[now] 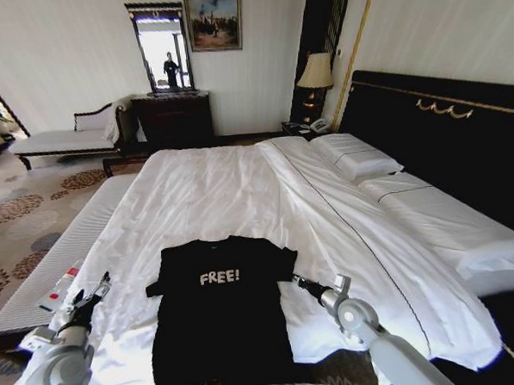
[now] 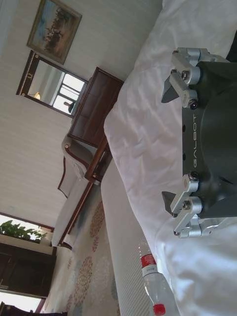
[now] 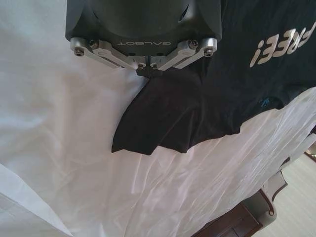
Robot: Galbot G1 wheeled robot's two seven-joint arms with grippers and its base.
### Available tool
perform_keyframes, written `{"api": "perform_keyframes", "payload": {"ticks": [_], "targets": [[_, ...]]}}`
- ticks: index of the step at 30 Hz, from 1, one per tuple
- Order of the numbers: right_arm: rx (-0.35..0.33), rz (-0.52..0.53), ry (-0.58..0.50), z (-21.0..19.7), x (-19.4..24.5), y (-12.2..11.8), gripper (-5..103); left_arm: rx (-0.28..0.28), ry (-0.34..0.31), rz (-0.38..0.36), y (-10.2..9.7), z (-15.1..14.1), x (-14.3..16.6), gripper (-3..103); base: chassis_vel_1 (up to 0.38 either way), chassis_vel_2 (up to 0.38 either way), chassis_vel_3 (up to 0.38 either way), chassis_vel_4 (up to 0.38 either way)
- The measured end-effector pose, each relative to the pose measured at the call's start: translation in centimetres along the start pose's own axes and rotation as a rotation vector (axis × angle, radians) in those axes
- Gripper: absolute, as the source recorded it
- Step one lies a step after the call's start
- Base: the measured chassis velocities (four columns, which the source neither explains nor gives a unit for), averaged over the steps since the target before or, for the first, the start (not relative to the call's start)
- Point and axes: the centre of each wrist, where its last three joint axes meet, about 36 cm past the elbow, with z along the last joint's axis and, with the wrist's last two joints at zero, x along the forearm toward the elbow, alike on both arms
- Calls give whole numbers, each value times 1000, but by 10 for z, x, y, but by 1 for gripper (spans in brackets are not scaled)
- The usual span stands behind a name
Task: Fold the clothes on the bed.
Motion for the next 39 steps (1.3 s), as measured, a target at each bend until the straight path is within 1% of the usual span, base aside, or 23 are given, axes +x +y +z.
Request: {"api": "perform_keyframes", "payload": {"ticks": [5, 10, 12, 13, 15, 18, 19, 22, 24, 25, 26, 27, 28, 29, 30, 31, 32, 33, 34, 36, 37, 39], "targets": [[26, 13, 22, 9, 13, -3, 0, 3, 0, -1, 1, 0, 1, 100, 0, 0, 0, 0], [33, 31, 7, 12, 13, -6, -1, 8, 2, 4, -2, 2, 3, 100, 0, 0, 0, 0], [27, 32, -15, 8, 13, -6, 9, 6, 4, 7, -4, 3, 4, 100, 0, 0, 0, 0], [27, 32, -15, 8, 13, -6, 9, 6, 4, 7, -4, 3, 4, 100, 0, 0, 0, 0], [18, 17, -40, 1, 14, -2, 20, 4, 4, 7, -3, 2, 5, 100, 0, 0, 0, 0], [8, 0, -65, -8, 18, 5, 20, 3, 0, 6, -3, 0, 5, 100, 0, 0, 0, 0], [6, -10, -82, -15, 21, 9, 31, 4, -2, 6, -2, -2, 6, 100, 0, 0, 0, 0], [5, -44, -131, -32, 29, 22, 47, 10, -5, 7, -1, -4, 7, 100, 0, 0, 0, 0], [5, -54, -144, -37, 31, 26, 47, 14, -3, 10, 0, -5, 9, 100, 0, 0, 0, 0], [5, -60, -153, -40, 32, 29, 53, 17, 0, 13, 0, -4, 9, 100, 0, 0, 0, 0], [3, -83, -176, -46, 38, 39, 58, 24, 19, 27, -1, -3, 15, 100, 0, 0, 0, 0], [0, -92, -179, -46, 41, 43, 63, 23, 25, 31, -1, -1, 17, 100, 0, 0, 0, 0], [0, -92, -179, -46, 41, 43, 63, 23, 25, 31, -1, -1, 17, 100, 0, 0, 0, 0], [-6, -104, -178, -44, 46, 50, 69, 18, 34, 35, -1, 2, 20, 100, 0, 0, 0, 0], [-13, -111, -166, -39, 52, 56, 69, 10, 44, 36, -1, 5, 24, 100, 0, 0, 0, 0], [-17, -110, -144, -31, 58, 62, 80, 4, 47, 34, -1, 7, 26, 100, 0, 0, 0, 0], [-19, -108, -125, -26, 61, 66, 80, 3, 47, 33, -1, 7, 27, 100, 0, 0, 0, 0], [-18, -104, -105, -19, 63, 69, 85, 2, 47, 33, -1, 7, 27, 100, 0, 0, 0, 0], [-18, -104, -105, -19, 63, 69, 85, 2, 47, 33, -1, 7, 27, 100, 0, 0, 0, 0], [-4, -94, -59, -5, 66, 73, 95, -2, 42, 37, -3, 6, 27, 100, 0, 0, 0, 0], [2, -92, -50, -2, 66, 73, 99, -3, 39, 40, -5, 5, 27, 100, 0, 0, 0, 0], [5, -89, -46, -1, 65, 73, 99, -3, 39, 42, -6, 4, 28, 100, 0, 0, 0, 0]]}}
